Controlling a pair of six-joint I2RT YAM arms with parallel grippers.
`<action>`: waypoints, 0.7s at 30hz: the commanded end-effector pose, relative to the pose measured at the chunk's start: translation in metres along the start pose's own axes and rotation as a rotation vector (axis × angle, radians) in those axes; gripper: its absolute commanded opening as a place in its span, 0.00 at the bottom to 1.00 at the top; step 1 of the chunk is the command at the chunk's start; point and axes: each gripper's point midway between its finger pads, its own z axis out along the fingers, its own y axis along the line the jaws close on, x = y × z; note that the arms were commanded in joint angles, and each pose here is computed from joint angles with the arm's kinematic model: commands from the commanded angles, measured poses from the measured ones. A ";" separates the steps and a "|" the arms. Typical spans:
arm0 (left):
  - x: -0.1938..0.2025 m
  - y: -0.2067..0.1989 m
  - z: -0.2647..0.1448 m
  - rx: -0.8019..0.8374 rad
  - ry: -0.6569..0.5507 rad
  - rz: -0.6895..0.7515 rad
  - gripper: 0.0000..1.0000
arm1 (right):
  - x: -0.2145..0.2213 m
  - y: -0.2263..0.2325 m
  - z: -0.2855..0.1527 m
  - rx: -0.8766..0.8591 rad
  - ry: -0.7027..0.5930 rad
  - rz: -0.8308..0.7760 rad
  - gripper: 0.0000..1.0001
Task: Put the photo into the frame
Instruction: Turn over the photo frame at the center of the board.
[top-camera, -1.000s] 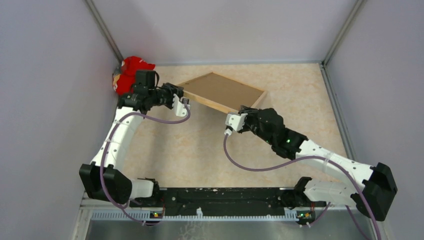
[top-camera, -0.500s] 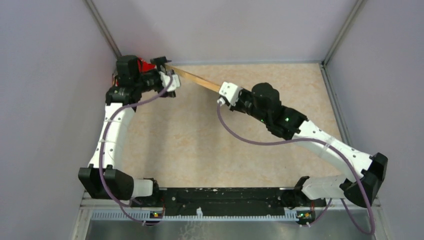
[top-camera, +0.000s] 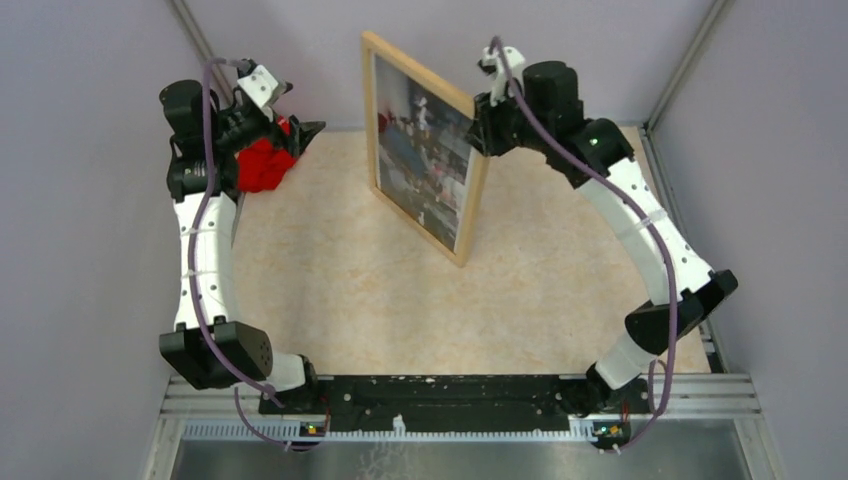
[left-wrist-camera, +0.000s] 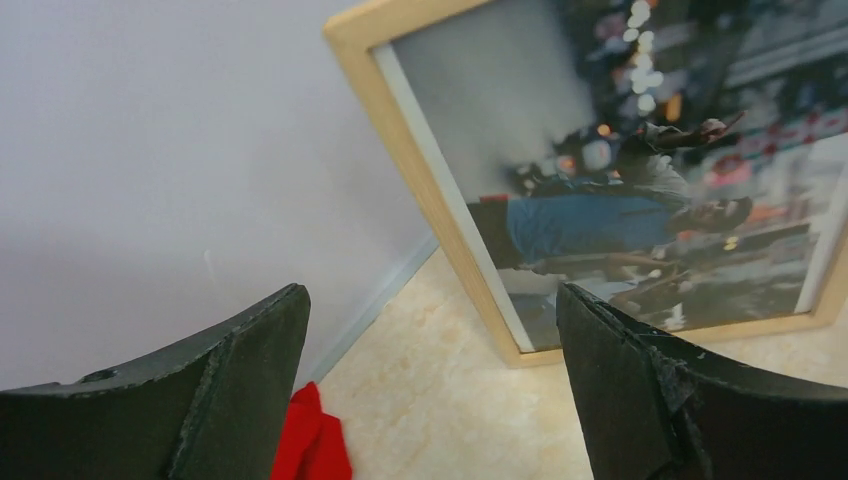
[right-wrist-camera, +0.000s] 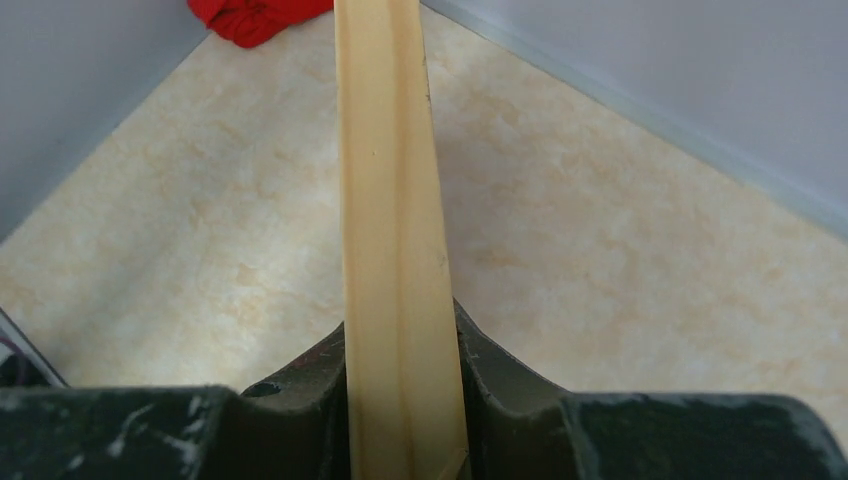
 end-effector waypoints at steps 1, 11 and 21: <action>-0.017 0.002 0.001 0.010 -0.055 -0.123 0.99 | 0.015 -0.042 -0.008 0.022 0.047 0.304 0.00; 0.032 -0.018 0.006 0.075 0.046 -0.304 0.99 | 0.119 -0.115 -0.027 0.113 -0.044 0.669 0.00; 0.122 -0.071 0.006 0.167 0.182 -0.501 0.99 | 0.255 -0.097 -0.015 0.143 0.107 0.871 0.00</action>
